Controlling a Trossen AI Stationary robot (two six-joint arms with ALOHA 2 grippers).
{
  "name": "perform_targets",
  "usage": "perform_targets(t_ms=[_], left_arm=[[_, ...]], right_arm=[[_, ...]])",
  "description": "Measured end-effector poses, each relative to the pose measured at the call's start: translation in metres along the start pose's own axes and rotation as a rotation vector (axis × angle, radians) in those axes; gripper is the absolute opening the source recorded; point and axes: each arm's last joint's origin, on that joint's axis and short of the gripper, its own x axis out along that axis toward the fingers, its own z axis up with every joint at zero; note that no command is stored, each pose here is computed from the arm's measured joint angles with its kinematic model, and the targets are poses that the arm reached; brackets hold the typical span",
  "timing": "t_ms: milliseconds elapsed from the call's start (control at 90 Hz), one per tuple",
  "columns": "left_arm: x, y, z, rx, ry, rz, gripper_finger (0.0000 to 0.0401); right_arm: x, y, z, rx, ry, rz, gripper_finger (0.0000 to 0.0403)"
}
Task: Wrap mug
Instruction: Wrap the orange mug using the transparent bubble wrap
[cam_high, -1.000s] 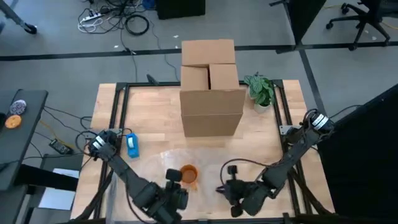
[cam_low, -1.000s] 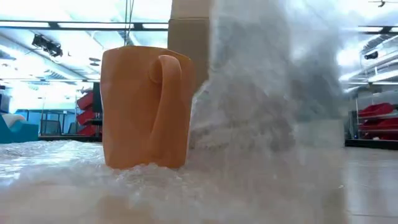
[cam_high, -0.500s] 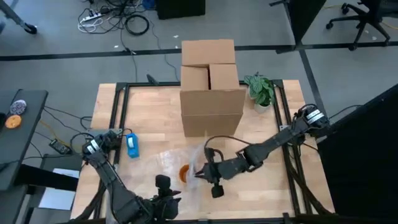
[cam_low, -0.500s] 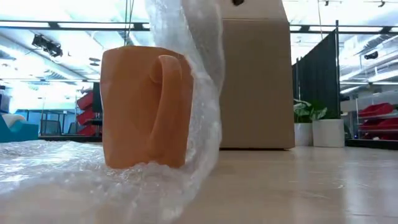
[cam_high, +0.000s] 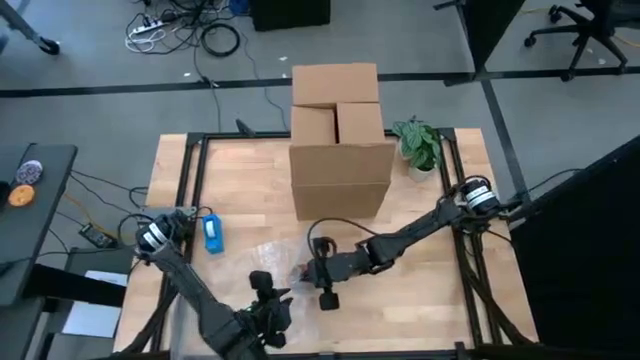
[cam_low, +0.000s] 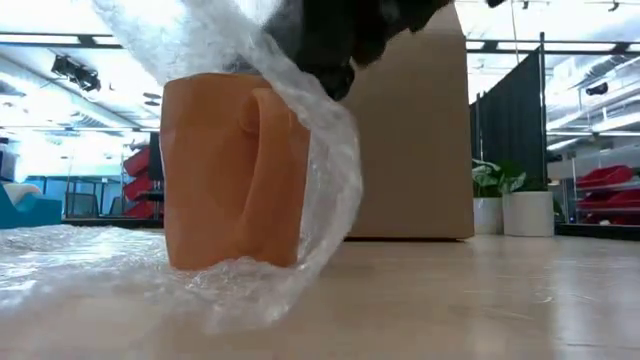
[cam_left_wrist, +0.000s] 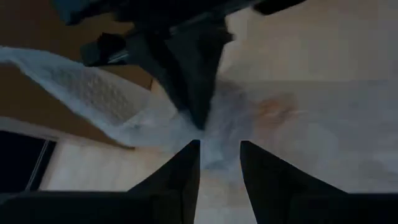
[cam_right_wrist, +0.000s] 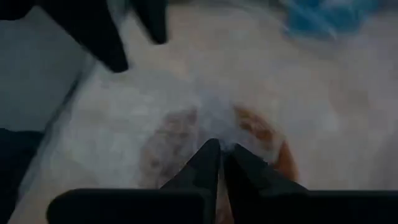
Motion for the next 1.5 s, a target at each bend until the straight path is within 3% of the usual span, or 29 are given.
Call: perform_targets(t_ms=[233,422,589,800,878,1067,1211,1333,1500], left_arm=[[0.038,0.014,0.003,0.019,0.104,0.029,0.0099],[0.055,0.02,0.013,0.042,0.117,0.001,0.0099],[0.062,0.023,0.016,0.049,0.151,-0.039,0.0099],[0.063,0.023,0.016,0.047,0.152,-0.038,0.0099],[0.063,0.023,0.017,0.04,0.149,-0.04,0.0099],[0.063,0.022,0.018,0.029,0.143,-0.047,0.0099],[0.063,0.02,0.019,0.012,0.139,-0.068,0.0099],[0.061,0.019,0.018,0.017,0.138,-0.071,0.0099],[0.059,0.021,0.013,0.03,0.187,-0.074,0.0099]], right_arm=[[0.003,0.003,-0.009,0.024,0.069,0.034,0.0003],[-0.01,0.007,0.001,0.023,0.055,0.054,0.003],[-0.031,0.008,0.013,0.03,0.063,0.058,0.0064],[-0.076,0.003,0.034,0.13,0.093,0.043,0.0092],[-0.094,-0.002,0.04,0.117,0.084,-0.044,0.0097],[-0.108,-0.025,0.043,0.006,0.058,-0.426,0.0099],[-0.085,-0.045,0.043,0.002,0.04,-0.487,0.0099],[-0.055,-0.053,0.038,-0.004,0.01,-0.42,0.0099],[-0.02,-0.036,0.022,-0.026,0.003,-0.106,0.0096]])
